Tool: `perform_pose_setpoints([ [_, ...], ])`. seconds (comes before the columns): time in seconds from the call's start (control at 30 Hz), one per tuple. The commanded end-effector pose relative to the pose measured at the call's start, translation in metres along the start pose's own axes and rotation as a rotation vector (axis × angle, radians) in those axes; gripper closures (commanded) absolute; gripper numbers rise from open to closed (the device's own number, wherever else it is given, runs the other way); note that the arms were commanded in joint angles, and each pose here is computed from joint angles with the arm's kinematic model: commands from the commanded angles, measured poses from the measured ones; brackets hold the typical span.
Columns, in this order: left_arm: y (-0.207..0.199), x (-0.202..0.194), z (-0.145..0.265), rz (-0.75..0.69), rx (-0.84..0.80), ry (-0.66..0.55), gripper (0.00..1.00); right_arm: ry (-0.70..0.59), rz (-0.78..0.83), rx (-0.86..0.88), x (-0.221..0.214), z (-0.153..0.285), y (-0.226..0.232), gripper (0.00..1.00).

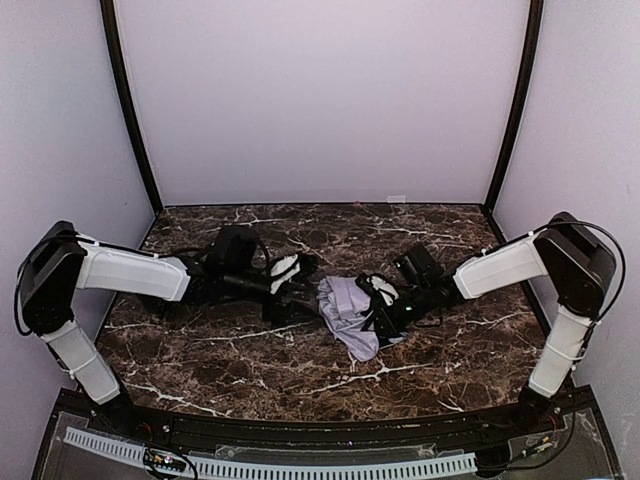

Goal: Put away the umbrella

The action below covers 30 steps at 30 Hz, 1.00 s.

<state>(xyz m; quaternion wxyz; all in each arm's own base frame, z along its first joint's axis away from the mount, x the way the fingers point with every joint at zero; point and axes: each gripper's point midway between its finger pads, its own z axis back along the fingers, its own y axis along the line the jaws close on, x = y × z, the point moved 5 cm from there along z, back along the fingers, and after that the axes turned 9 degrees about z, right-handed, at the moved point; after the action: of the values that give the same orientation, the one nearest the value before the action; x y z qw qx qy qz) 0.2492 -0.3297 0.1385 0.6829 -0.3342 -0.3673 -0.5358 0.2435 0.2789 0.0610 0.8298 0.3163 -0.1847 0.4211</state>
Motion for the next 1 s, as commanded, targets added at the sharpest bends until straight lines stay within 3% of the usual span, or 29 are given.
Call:
perform_pose_setpoints([
  [0.0,0.006,0.039,0.025,-0.029,-0.040,-0.091,0.32,0.038,0.007,-0.047,-0.014,-0.008,-0.007,0.98],
  [0.17,0.075,0.047,-0.005,0.323,0.047,-0.004,0.33,0.043,0.008,-0.067,-0.014,-0.008,-0.006,0.79],
  [0.23,0.090,0.049,-0.017,0.397,0.049,0.013,0.23,0.047,0.020,-0.069,-0.013,-0.007,0.000,0.74],
  [0.33,0.095,0.060,-0.030,0.411,-0.009,-0.023,0.04,0.037,0.065,-0.057,-0.007,-0.002,0.014,0.63],
  [0.43,0.097,0.062,-0.038,0.407,-0.044,-0.015,0.01,0.007,0.091,-0.053,0.002,0.012,0.026,0.54],
  [0.57,0.079,0.047,-0.052,0.315,-0.055,0.095,0.01,-0.053,0.127,-0.062,0.020,0.040,0.041,0.45],
  [0.77,0.062,0.023,-0.068,0.126,0.022,0.219,0.14,-0.029,0.279,0.126,0.052,0.082,0.085,0.38],
  [0.9,0.060,0.030,-0.068,0.033,0.074,0.199,0.36,-0.026,0.409,0.265,0.075,0.116,0.105,0.35],
  [0.97,0.055,0.035,-0.066,-0.021,0.088,0.171,0.44,-0.047,0.452,0.210,0.097,0.129,0.092,0.35],
])
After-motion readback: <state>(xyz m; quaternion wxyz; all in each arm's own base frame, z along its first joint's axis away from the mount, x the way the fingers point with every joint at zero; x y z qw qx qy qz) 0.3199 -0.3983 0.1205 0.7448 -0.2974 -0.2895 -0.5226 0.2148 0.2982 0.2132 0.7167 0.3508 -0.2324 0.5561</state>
